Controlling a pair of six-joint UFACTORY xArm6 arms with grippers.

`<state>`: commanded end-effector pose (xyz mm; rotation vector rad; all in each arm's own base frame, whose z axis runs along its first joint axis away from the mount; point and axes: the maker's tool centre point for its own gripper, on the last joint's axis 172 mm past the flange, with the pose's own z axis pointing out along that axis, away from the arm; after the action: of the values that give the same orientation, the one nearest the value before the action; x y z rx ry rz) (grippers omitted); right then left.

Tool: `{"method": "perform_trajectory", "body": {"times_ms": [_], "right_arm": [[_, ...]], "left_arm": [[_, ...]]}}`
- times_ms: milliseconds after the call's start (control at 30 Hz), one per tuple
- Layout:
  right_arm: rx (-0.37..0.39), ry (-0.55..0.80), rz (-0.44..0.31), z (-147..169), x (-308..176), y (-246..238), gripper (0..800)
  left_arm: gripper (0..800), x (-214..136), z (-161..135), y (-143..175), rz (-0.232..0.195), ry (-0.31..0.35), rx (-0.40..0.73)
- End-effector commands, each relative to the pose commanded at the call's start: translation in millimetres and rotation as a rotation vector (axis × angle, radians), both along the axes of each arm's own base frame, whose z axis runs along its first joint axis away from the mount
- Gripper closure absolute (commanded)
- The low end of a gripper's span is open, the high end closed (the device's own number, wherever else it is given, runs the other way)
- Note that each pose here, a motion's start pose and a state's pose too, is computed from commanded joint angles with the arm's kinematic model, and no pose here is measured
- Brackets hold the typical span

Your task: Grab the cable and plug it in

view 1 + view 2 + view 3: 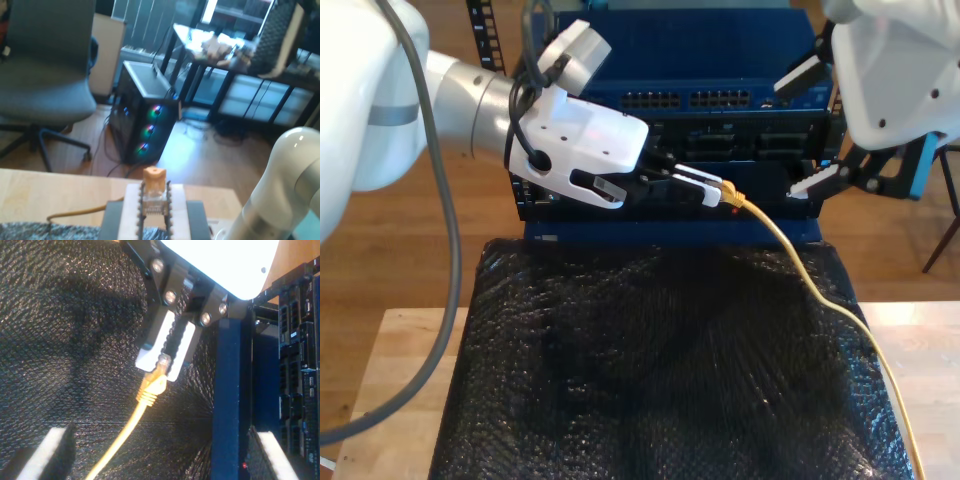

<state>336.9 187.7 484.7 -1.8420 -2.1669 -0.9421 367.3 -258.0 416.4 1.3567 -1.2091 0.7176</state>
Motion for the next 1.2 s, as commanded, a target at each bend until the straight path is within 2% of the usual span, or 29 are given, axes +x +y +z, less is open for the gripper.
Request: {"method": "perform_trajectory", "body": {"times_ms": [300,467,667,767,867,1100,1200], "right_arm": [[0.003,-0.032,0.010,10,-7,0,4],[-0.009,-0.085,0.061,8,-20,-1,8],[-0.002,-0.093,0.088,3,-25,7,9],[-0.005,-0.103,0.113,-1,-26,11,9],[0.005,-0.133,0.103,-1,-22,13,9],[0.013,-0.202,0.159,-9,-22,34,6],[0.028,-0.256,0.154,-2,-23,37,4]], "left_arm": [[798,5,9,5,-0.004,0.058,-0.081],[798,0,13,4,-0.036,0.112,-0.107],[797,-7,17,3,-0.067,0.135,-0.127],[798,-10,26,2,-0.089,0.151,-0.176],[798,-12,35,1,-0.108,0.168,-0.220],[798,-13,36,2,-0.123,0.187,-0.228],[798,-16,36,2,-0.134,0.203,-0.230]]}}
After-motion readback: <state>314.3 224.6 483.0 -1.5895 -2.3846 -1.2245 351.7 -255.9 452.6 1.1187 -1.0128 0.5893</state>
